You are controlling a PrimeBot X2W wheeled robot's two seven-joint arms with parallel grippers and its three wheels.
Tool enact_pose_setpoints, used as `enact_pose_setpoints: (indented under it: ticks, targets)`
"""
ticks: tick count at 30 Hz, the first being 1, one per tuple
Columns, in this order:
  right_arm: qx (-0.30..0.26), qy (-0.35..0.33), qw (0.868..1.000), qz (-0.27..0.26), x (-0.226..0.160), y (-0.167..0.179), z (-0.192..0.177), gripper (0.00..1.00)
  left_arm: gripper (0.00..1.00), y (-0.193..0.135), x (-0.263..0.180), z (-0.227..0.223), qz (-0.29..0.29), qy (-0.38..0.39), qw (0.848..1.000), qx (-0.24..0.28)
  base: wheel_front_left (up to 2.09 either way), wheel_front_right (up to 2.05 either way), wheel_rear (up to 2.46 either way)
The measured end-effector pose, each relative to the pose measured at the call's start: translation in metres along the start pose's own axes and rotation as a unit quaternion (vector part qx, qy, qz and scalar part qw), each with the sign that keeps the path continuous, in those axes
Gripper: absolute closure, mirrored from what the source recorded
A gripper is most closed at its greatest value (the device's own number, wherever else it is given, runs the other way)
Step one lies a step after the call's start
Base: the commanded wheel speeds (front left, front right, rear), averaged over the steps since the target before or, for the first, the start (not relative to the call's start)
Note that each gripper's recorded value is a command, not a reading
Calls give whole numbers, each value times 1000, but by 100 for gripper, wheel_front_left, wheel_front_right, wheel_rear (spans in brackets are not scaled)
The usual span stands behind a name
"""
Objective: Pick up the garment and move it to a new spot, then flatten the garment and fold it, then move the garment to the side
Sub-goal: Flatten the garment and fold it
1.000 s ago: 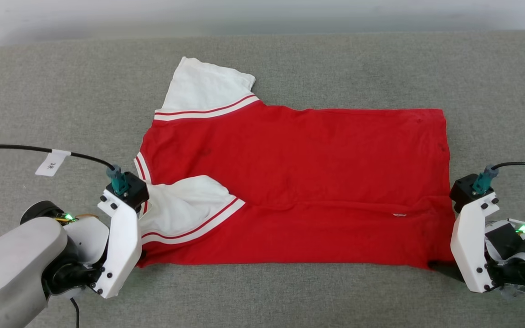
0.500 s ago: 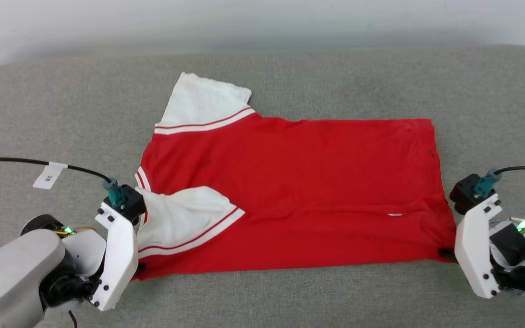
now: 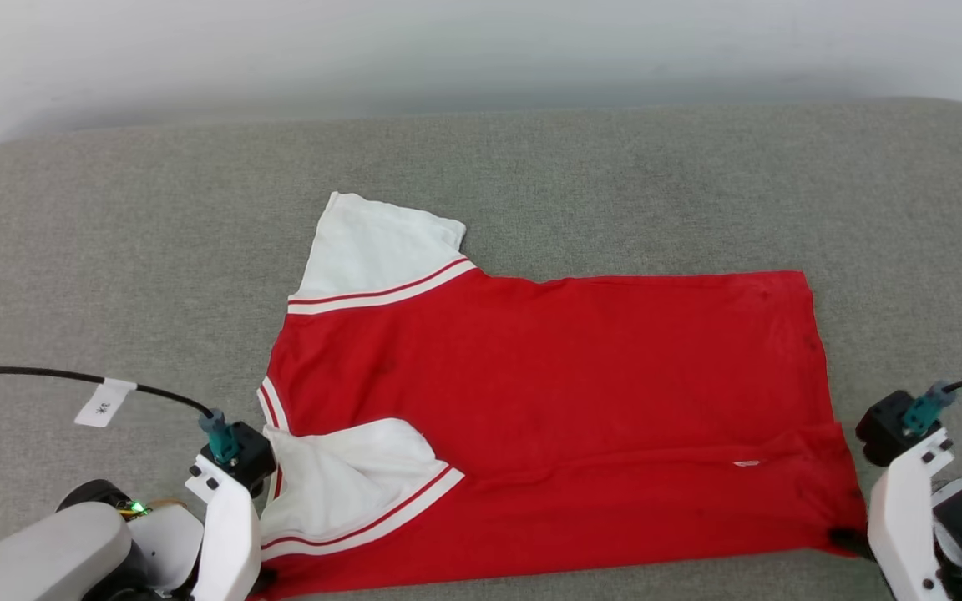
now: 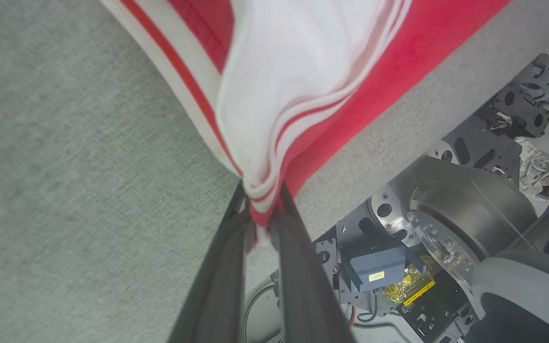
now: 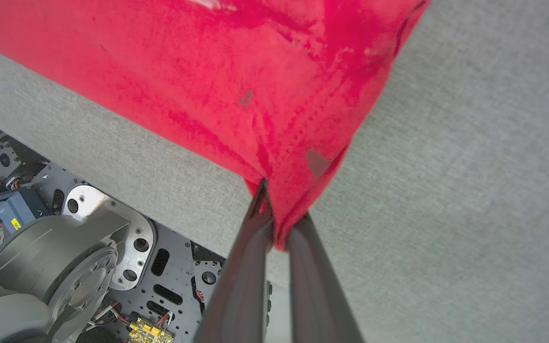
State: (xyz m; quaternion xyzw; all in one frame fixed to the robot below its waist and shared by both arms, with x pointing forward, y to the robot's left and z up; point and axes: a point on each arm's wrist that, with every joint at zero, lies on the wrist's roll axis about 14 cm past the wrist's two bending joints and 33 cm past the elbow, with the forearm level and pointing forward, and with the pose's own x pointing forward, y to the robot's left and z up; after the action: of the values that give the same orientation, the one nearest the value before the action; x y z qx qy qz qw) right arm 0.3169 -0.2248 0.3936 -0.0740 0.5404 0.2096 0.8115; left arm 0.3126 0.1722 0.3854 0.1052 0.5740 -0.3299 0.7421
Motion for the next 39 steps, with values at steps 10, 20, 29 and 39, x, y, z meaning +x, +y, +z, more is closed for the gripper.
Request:
enact_pose_setpoints:
  ticks: [10,20,29,39]
  targets:
    - [-12,-152,988,-34,-16,-9,54,0,0,22,-22,38,46,-83,995,2,0,0,0]
    - [-26,-475,871,-126,-104,-28,155,0,0,72,-89,147,158,-268,950,20,0,0,0]
    - [2,-592,784,-187,-125,-18,162,0,0,106,-98,222,176,-315,933,4,0,0,0]
    - [32,-568,797,-203,-82,-11,148,0,0,142,-60,279,167,-262,950,1,0,0,0]
